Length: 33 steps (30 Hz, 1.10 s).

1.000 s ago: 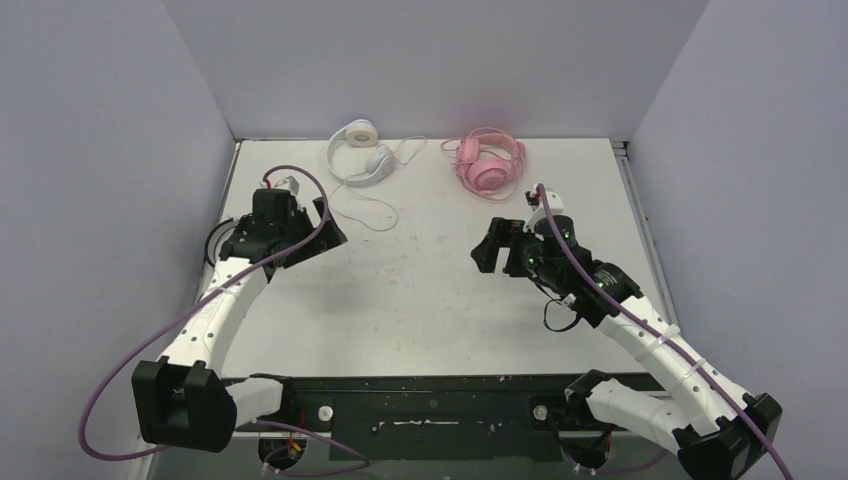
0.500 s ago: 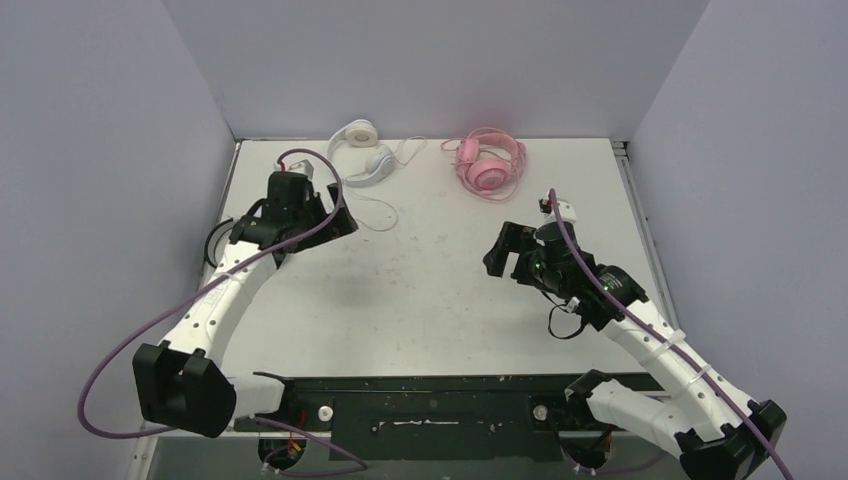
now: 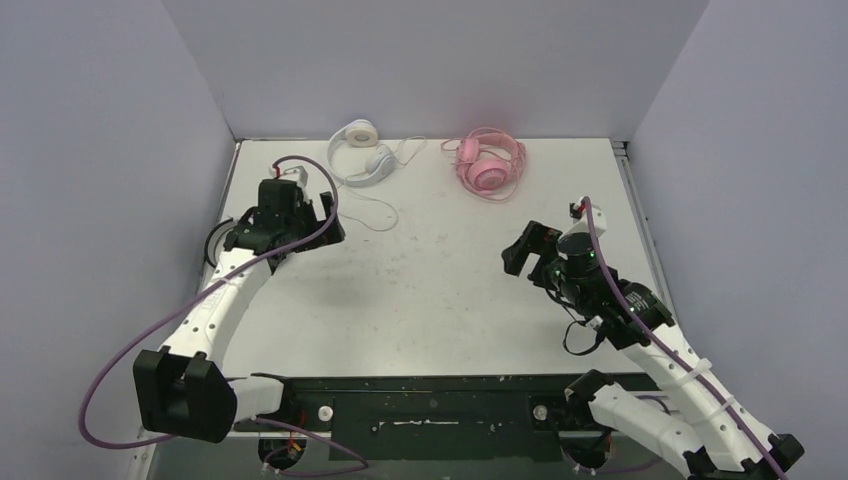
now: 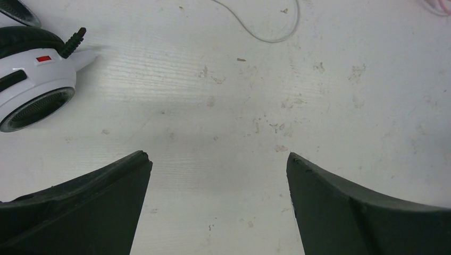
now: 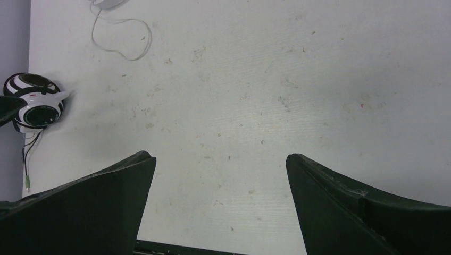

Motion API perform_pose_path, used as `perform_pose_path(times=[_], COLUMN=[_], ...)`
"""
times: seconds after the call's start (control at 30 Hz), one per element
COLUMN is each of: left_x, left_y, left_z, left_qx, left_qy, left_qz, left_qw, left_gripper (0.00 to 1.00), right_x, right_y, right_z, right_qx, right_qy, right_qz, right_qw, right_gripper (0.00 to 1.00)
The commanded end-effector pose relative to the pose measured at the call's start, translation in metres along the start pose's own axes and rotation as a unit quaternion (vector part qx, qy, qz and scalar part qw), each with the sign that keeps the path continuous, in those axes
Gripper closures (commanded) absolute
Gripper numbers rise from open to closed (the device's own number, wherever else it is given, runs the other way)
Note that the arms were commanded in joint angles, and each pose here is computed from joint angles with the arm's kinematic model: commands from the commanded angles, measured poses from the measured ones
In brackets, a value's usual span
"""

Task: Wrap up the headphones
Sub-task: Pick up the headphones from the center of the board.

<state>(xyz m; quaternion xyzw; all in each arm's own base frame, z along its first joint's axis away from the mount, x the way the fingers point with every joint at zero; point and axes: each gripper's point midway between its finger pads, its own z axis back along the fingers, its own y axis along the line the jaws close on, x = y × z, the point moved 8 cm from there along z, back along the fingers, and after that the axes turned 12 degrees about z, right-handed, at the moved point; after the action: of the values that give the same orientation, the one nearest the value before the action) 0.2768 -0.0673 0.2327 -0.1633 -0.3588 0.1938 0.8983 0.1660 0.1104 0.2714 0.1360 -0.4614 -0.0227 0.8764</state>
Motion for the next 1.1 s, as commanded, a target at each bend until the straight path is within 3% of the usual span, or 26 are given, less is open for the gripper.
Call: perform_pose_path(times=[0.0, 0.37, 0.6, 0.77, 0.87, 1.07], left_x=[0.003, 0.020, 0.044, 0.073, 0.095, 0.128], left_y=[0.003, -0.014, -0.046, -0.050, -0.058, -0.059], left_z=[0.009, 0.020, -0.008, -0.054, -0.089, -0.179], left_qx=[0.020, 0.007, -0.054, -0.001, 0.004, 0.086], left_qy=[-0.037, -0.025, -0.022, -0.081, -0.104, -0.099], left_qz=[-0.033, -0.025, -0.001, 0.078, 0.120, 0.142], left_qw=[0.999, 0.999, 0.998, 0.994, 0.987, 0.981], left_gripper=[0.03, 0.03, 0.03, 0.03, 0.03, 0.07], right_x=[0.014, 0.035, 0.036, 0.055, 0.067, 0.072], right_y=[0.007, 0.038, 0.045, 0.059, 0.064, 0.071], right_z=[-0.009, -0.048, -0.084, -0.118, -0.126, -0.132], right_qx=[0.003, 0.041, 0.054, 0.039, 0.037, 0.054], right_qy=[-0.036, -0.040, -0.068, -0.058, -0.083, -0.102], right_qz=[-0.017, -0.013, 0.046, 0.085, 0.089, 0.094], right_qw=[0.999, 0.998, 0.995, 0.994, 0.992, 0.989], right_gripper=[0.00, 0.00, 0.00, 0.00, 0.01, 0.01])
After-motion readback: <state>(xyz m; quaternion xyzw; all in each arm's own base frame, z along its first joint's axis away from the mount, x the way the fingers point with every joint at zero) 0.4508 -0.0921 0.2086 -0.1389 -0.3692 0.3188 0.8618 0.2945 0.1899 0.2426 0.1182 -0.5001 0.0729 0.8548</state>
